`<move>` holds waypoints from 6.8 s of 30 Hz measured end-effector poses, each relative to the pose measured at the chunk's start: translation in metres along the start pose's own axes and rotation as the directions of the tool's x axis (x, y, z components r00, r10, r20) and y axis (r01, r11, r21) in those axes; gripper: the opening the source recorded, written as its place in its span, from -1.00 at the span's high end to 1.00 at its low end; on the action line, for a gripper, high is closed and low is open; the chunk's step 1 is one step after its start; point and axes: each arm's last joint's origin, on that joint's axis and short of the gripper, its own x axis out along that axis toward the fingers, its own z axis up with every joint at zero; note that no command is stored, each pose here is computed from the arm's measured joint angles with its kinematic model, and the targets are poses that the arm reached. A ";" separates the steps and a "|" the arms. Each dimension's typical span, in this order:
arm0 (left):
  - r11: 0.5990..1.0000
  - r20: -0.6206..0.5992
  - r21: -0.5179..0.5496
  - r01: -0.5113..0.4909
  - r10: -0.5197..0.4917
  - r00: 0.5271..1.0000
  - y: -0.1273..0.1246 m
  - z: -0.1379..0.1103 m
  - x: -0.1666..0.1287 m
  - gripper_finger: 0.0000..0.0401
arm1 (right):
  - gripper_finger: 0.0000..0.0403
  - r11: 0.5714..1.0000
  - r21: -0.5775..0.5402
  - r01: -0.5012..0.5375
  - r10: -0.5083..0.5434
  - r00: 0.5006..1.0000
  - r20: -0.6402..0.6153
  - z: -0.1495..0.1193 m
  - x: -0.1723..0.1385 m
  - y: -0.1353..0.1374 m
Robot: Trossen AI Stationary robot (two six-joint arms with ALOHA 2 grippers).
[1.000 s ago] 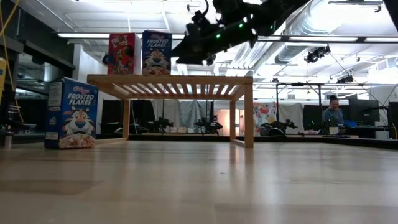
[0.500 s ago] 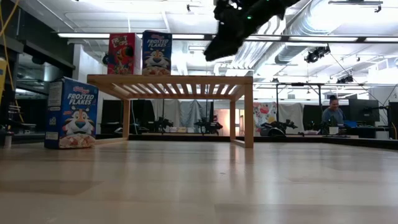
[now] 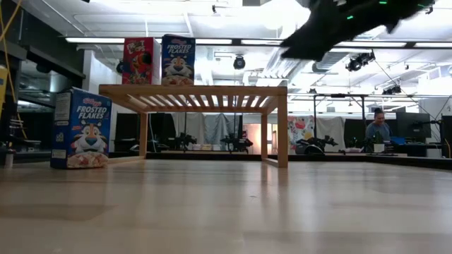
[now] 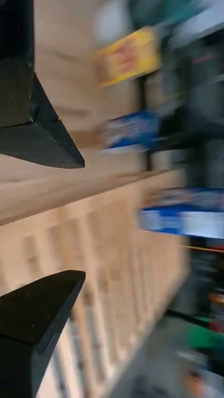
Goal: Stack cereal on shelf
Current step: Put the blue cereal box on the shelf aligned with the other blue cereal box
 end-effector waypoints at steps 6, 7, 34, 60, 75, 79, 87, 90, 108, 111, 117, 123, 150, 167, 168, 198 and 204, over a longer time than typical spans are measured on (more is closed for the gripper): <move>0.999 0.005 0.051 -0.001 0.001 1.000 0.000 0.001 0.000 1.00 | -0.37 0.997 0.061 -0.044 0.019 0.931 0.365 -0.027 -0.035 0.009; 0.998 0.007 0.058 -0.002 0.002 1.000 0.000 0.002 0.000 0.99 | -0.37 0.997 0.061 -0.048 0.020 0.918 0.395 -0.031 -0.039 0.010; 0.933 -0.600 -0.347 0.097 -0.301 0.742 -0.014 0.070 0.016 -0.59 | -0.37 0.983 0.160 -0.091 0.018 0.911 0.411 -0.046 -0.043 0.010; 0.926 -0.944 -0.176 -0.335 -0.062 0.324 0.005 -0.039 0.037 -0.58 | -0.37 0.978 0.183 -0.097 0.018 0.919 0.394 -0.048 -0.043 0.010; 0.917 -0.965 -0.203 -0.344 -0.129 0.227 0.007 -0.082 0.048 -0.58 | -0.37 0.978 0.185 -0.095 0.018 0.925 0.379 -0.049 -0.042 0.010; 0.909 -0.973 -0.187 -0.373 -0.119 0.198 0.008 -0.099 0.044 -0.58 | -0.37 0.978 0.185 -0.095 0.018 0.925 0.379 -0.049 -0.042 0.010; 0.890 -0.959 -0.234 -0.392 -0.146 0.242 0.003 -0.119 0.043 -0.58 | -0.37 0.978 0.187 -0.087 0.010 0.925 0.379 -0.049 -0.042 0.010; 0.886 -0.953 -0.246 -0.393 -0.147 0.265 0.002 -0.121 0.045 -0.58 | -0.37 0.978 0.197 -0.065 -0.015 0.925 0.379 -0.049 -0.042 0.009; 0.885 -0.951 -0.269 -0.380 -0.182 0.249 0.001 -0.119 0.045 -0.08 | -0.37 0.978 0.199 -0.059 -0.019 0.930 0.368 -0.050 -0.042 0.009; 0.887 -0.942 -0.297 -0.354 -0.212 0.259 -0.002 -0.111 0.047 0.02 | -0.37 0.978 0.199 -0.058 -0.019 0.931 0.364 -0.051 -0.042 0.009; 0.875 -0.902 -0.403 -0.270 -0.329 0.280 -0.012 -0.082 0.052 0.13 | -0.37 0.977 0.203 -0.059 -0.018 0.932 0.361 -0.051 -0.041 0.009; 0.810 -0.768 -0.584 -0.047 -0.533 0.356 -0.028 -0.014 0.055 0.17 | -0.37 0.977 0.204 -0.058 -0.018 0.935 0.354 -0.052 -0.041 0.009; 0.962 -0.745 0.240 0.126 0.100 0.659 0.090 0.144 0.210 0.17 | -0.37 0.977 0.209 -0.046 -0.016 0.958 0.285 -0.058 -0.039 0.010; 0.956 -0.853 0.087 0.282 -0.075 0.517 0.145 0.116 0.223 0.17 | -0.37 0.973 0.227 -0.050 -0.016 0.960 0.279 -0.059 -0.039 0.010; 0.954 -0.857 0.086 0.288 -0.077 0.510 0.146 0.114 0.224 0.17 | -0.37 0.973 0.227 -0.050 -0.016 0.960 0.279 -0.059 -0.039 0.010; 0.918 -0.913 -0.086 0.387 -0.228 0.338 0.152 0.052 0.245 0.19 | -0.37 0.971 0.237 -0.006 -0.060 0.961 0.271 -0.059 -0.039 0.008; 0.918 -0.907 -0.077 0.390 -0.227 0.356 0.152 0.052 0.247 0.19 | -0.37 0.972 0.236 -0.006 -0.060 0.961 0.271 -0.059 -0.039 0.008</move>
